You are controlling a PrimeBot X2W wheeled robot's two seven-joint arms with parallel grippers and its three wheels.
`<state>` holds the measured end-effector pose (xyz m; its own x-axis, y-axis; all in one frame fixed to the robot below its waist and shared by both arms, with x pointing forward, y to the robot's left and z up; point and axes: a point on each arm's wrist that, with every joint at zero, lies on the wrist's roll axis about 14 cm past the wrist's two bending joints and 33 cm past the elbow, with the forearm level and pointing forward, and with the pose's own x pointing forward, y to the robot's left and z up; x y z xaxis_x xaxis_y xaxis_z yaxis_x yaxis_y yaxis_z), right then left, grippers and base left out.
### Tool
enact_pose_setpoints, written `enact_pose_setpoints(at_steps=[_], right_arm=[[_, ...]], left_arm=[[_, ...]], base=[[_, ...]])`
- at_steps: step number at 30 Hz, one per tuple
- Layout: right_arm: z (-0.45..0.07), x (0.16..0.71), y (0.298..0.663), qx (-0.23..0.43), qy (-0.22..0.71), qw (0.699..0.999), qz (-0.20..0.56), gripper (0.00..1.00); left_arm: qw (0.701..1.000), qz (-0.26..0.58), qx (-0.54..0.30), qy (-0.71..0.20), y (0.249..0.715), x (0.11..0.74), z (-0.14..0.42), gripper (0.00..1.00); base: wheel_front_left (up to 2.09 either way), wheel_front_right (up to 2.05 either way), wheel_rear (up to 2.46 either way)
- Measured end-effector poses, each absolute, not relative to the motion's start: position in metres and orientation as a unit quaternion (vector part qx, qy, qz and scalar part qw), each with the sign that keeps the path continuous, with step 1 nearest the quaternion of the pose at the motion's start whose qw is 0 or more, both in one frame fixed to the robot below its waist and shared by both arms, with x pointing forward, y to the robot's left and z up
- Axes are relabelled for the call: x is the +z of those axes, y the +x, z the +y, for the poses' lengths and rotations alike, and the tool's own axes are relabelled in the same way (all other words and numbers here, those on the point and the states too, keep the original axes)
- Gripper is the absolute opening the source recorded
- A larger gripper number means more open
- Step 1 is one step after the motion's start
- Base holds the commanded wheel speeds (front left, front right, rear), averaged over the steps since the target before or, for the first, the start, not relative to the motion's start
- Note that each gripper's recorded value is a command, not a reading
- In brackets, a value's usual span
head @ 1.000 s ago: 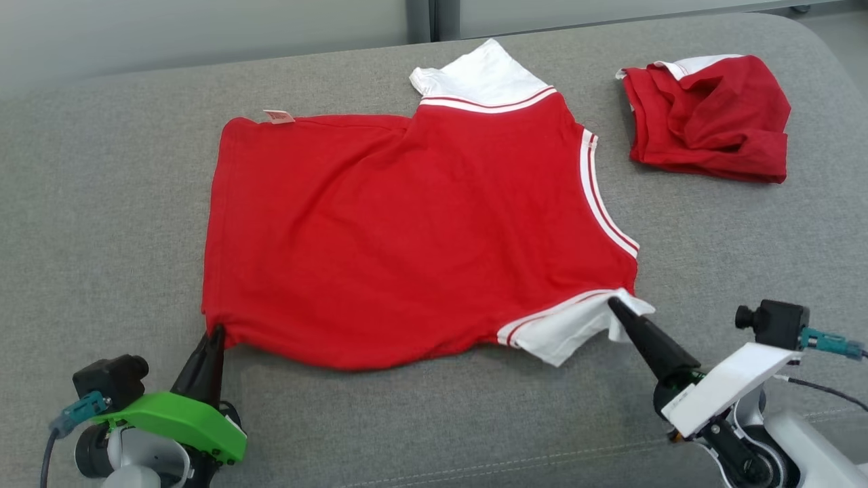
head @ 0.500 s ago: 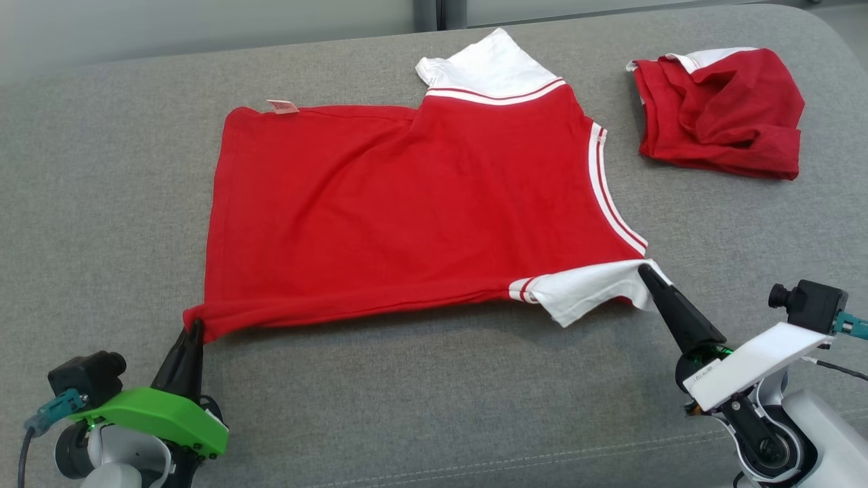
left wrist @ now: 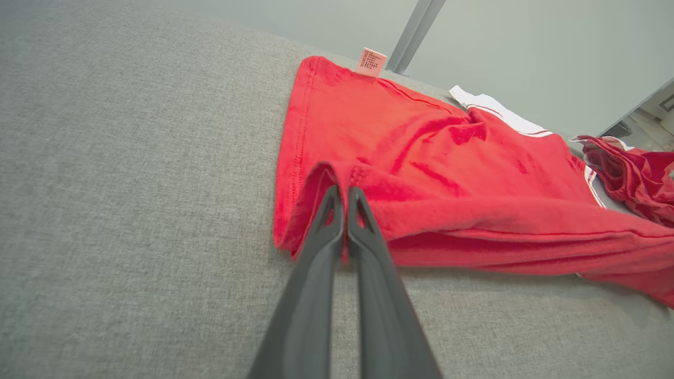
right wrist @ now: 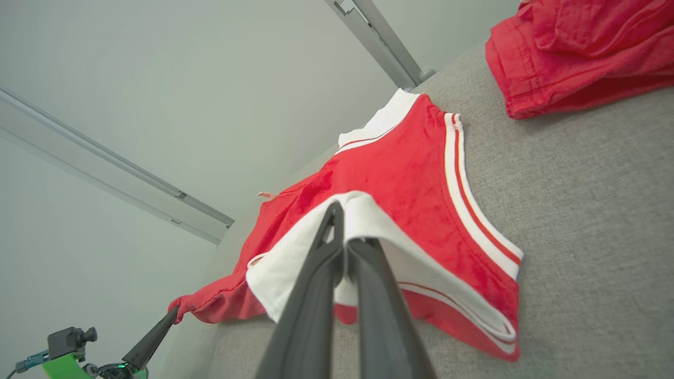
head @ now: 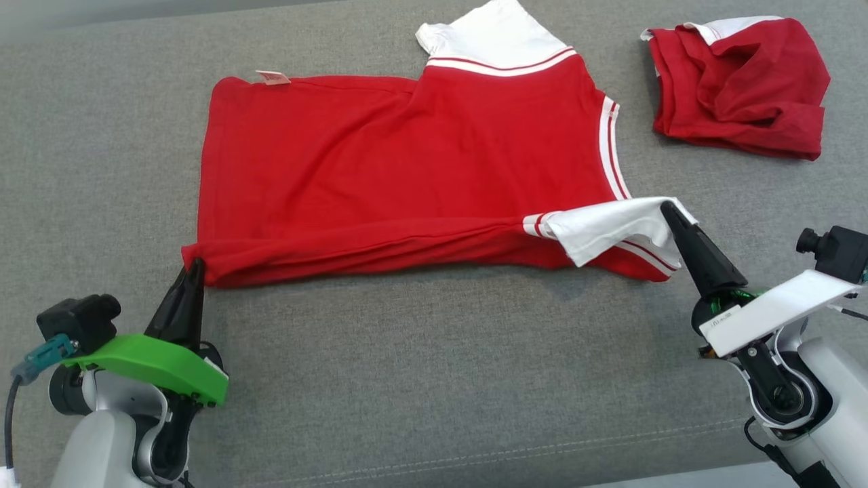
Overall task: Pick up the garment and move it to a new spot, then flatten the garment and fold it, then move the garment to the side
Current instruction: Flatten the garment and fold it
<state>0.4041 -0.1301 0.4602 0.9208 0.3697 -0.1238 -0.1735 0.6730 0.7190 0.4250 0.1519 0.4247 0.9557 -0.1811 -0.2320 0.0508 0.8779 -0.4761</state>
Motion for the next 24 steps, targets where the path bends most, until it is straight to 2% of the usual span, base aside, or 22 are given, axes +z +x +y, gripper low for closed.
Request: enact_pose_setpoints(at_steps=[9, 24], right_arm=[[-0.134, 0.445, 0.431, 0.143, 0.359, 0.912, 0.140, 0.00], [-0.133, 0.416, 0.455, 0.136, 0.335, 0.917, 0.168, 0.00]], left_arm=[[0.959, 0.140, -0.066, -0.238, 0.448, 0.419, 0.149, 0.00], [0.955, 0.170, -0.065, -0.234, 0.462, 0.397, 0.146, 0.00]], base=[[0.00, 0.00, 0.00], [0.00, 0.00, 0.00]])
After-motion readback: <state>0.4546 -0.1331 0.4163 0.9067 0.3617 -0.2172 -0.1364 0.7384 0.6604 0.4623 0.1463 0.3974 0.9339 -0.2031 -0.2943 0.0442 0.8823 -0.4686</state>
